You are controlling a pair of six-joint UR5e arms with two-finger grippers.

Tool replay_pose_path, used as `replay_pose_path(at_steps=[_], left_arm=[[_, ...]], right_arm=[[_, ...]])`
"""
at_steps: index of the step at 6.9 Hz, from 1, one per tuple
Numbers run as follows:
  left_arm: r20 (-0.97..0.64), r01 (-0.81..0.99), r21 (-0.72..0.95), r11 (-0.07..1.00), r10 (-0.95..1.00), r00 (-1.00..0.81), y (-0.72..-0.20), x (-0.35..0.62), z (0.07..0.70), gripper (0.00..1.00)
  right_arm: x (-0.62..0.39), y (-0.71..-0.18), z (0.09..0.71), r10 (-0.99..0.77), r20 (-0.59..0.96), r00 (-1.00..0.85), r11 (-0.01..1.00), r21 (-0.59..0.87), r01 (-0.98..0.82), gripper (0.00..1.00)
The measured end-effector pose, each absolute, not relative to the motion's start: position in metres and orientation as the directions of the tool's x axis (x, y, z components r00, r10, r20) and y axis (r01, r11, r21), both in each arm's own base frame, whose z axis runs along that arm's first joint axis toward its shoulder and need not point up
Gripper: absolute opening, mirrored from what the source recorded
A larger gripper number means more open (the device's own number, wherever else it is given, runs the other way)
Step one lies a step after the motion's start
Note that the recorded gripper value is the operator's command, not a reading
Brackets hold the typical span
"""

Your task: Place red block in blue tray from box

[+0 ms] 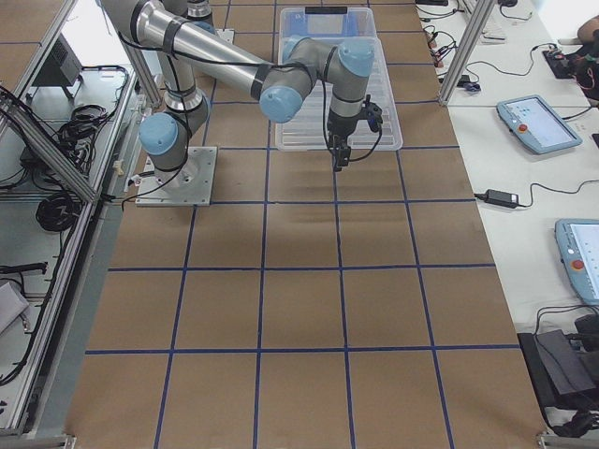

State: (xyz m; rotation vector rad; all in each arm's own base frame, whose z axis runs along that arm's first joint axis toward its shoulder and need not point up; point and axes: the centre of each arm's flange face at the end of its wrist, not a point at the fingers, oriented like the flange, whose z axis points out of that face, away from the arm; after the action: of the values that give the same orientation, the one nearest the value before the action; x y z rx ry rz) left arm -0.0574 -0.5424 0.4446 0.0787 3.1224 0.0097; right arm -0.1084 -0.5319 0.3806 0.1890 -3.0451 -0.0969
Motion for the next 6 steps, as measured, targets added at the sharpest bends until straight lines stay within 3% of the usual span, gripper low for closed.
replay_pose_path(at_steps=[3, 6], left_arm=[[-0.054, 0.024, -0.044, 0.999, 0.022, -0.998, -0.495, -0.140, 0.485, 1.00], [-0.044, -0.030, -0.045, 0.999, -0.032, -0.998, -0.499, -0.120, 0.492, 1.00]], right_arm=[[-0.102, -0.525, 0.356, -0.121, 0.061, -0.991, 0.991, 0.065, -0.117, 1.00], [-0.077, -0.529, 0.356, -0.092, 0.027, -0.995, 0.995, 0.039, -0.091, 1.00]])
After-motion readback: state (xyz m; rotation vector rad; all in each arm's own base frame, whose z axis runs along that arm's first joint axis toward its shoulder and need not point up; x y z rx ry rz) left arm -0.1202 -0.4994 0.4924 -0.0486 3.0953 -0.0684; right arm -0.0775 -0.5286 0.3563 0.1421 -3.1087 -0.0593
